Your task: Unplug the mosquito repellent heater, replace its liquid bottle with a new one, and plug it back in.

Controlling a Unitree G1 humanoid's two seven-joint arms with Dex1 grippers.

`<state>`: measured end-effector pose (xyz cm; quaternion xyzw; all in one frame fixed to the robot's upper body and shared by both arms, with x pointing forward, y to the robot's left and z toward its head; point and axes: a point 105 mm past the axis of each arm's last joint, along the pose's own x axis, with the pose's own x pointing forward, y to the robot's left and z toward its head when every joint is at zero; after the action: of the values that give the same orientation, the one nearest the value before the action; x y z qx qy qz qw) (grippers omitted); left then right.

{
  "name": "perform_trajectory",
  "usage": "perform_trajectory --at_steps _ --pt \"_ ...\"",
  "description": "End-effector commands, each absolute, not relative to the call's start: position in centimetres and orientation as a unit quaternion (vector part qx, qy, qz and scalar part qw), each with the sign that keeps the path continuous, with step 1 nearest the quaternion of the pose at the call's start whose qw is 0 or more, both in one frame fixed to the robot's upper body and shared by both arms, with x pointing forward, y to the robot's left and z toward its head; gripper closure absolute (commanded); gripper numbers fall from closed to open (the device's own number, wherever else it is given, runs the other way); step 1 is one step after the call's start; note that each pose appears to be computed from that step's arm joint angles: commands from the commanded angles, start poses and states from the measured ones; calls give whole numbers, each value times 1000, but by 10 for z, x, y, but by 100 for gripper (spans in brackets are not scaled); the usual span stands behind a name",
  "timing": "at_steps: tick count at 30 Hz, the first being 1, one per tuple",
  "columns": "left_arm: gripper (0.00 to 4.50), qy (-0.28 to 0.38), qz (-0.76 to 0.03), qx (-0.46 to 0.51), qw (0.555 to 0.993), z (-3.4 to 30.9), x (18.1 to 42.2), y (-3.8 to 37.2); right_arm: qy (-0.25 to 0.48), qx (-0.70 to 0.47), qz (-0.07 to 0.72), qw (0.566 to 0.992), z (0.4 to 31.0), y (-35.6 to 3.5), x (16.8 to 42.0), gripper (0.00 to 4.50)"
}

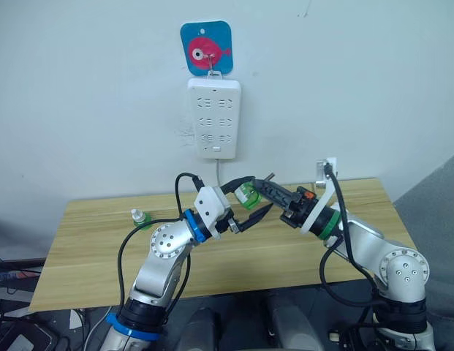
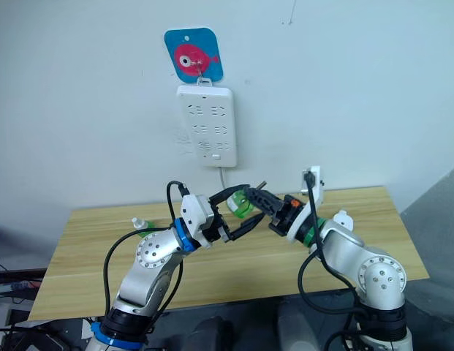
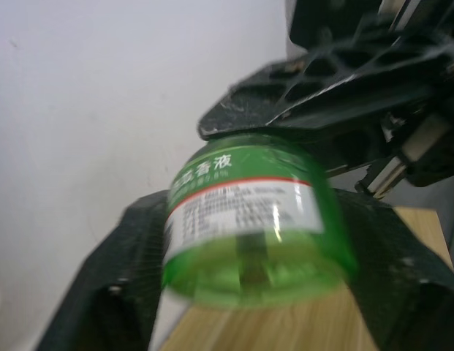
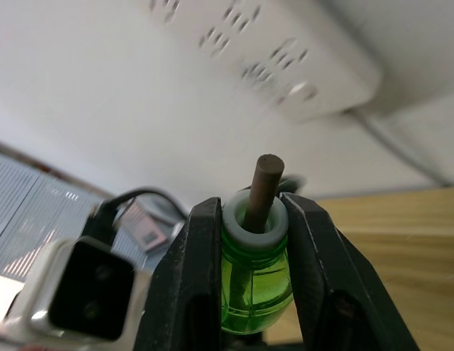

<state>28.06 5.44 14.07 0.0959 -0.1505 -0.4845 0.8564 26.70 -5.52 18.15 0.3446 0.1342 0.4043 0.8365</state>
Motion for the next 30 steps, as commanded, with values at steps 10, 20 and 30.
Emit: perform_trajectory --at_steps 10,20,30 --pt "0 23 -531 154 833 110 248 78 46 -7 156 987 104 -145 333 366" --pt "0 15 -511 165 843 138 250 71 57 -33 92 994 42 -162 371 366" --pt "0 19 -509 170 843 135 249 80 53 -35 84 994 33 -169 370 159"
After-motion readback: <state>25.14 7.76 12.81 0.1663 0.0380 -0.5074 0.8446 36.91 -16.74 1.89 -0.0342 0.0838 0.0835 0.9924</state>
